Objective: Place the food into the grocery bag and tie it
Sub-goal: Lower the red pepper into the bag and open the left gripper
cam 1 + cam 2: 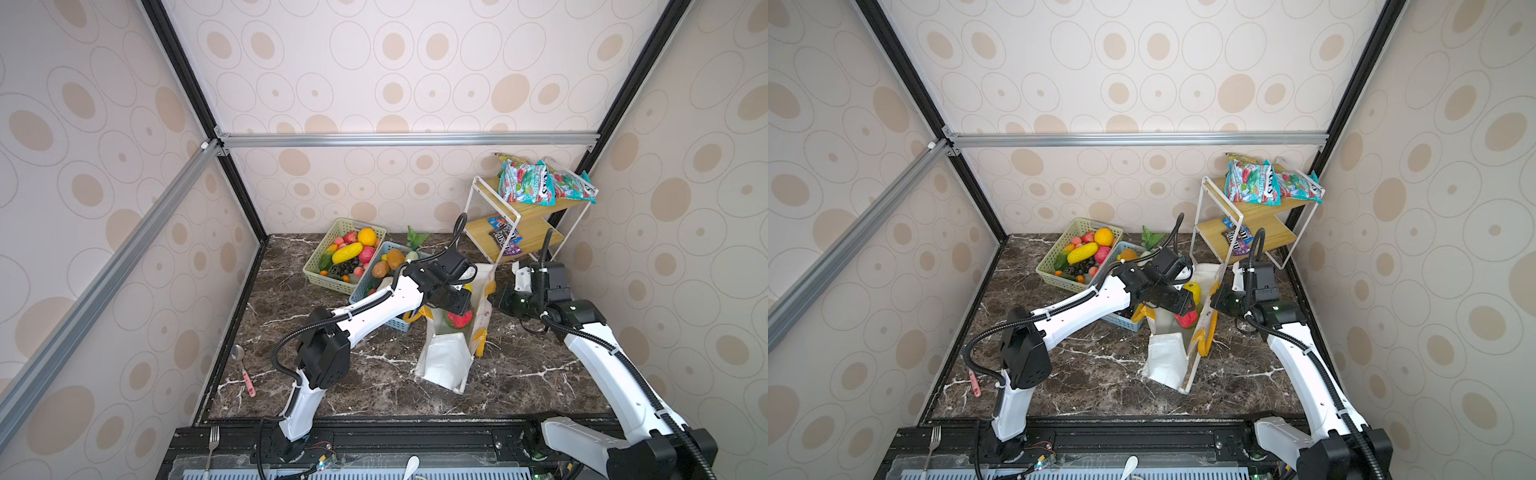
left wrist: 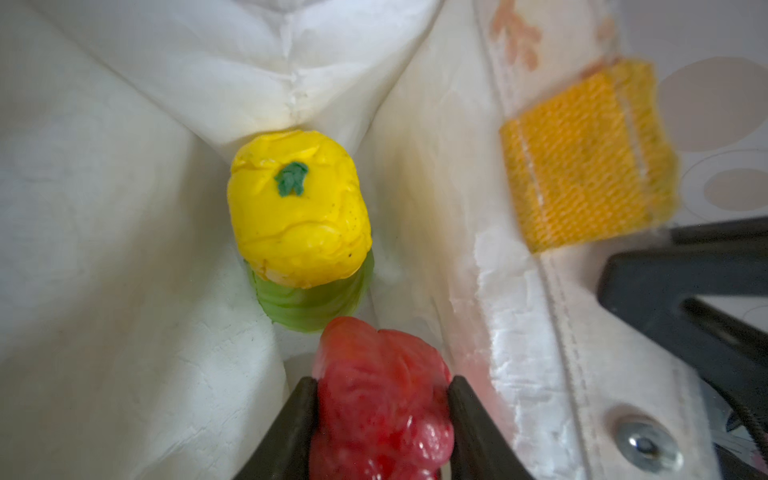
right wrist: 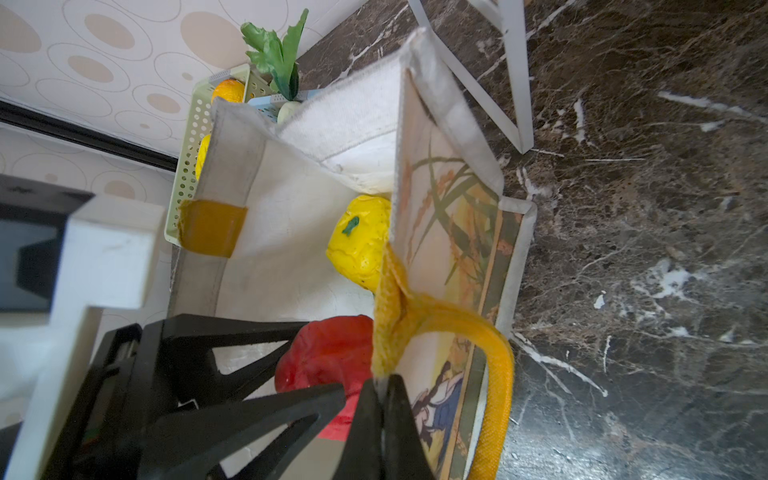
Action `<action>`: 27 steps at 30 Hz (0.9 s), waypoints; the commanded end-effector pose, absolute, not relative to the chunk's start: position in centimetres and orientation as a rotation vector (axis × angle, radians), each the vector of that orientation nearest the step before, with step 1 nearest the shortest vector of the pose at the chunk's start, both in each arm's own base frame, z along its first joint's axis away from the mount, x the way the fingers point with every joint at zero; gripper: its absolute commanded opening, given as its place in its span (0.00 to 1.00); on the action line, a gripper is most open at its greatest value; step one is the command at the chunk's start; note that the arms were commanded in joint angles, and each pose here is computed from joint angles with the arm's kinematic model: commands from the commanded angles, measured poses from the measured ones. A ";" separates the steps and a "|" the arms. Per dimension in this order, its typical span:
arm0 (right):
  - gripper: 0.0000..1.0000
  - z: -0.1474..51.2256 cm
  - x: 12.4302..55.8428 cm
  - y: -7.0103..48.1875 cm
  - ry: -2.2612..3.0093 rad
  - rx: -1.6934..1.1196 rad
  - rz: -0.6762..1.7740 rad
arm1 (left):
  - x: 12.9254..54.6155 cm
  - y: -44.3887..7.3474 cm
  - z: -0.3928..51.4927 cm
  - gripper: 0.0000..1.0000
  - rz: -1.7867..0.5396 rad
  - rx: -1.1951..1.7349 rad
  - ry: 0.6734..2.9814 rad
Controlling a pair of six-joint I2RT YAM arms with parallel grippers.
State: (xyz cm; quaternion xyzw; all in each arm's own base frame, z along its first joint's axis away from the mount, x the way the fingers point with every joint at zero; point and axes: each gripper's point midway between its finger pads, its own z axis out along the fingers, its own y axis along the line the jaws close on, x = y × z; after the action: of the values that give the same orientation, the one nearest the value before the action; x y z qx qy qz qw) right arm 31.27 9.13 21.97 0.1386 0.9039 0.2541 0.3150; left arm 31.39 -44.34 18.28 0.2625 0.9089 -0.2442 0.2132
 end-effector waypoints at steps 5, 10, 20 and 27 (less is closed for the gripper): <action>0.00 22.0 31.1 8.9 2.383 0.367 0.658 | 31.6 -44.2 17.6 0.50 -0.577 0.756 2.517; 0.00 21.9 31.0 8.8 2.382 0.368 0.653 | 31.8 -44.1 17.3 0.58 -0.559 0.745 2.518; 0.00 21.9 31.0 8.8 2.383 0.367 0.654 | 32.1 -44.5 19.9 0.70 -0.602 0.722 2.471; 0.00 21.8 30.7 8.8 2.383 0.369 0.653 | 32.8 -44.8 23.6 0.74 -0.663 0.682 2.409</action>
State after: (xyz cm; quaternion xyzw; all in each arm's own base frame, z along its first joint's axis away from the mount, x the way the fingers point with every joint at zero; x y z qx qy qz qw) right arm 31.26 9.08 21.98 0.1389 0.9039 0.2530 0.3157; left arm 32.66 -44.84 20.08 0.2597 0.9042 -0.2300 0.2490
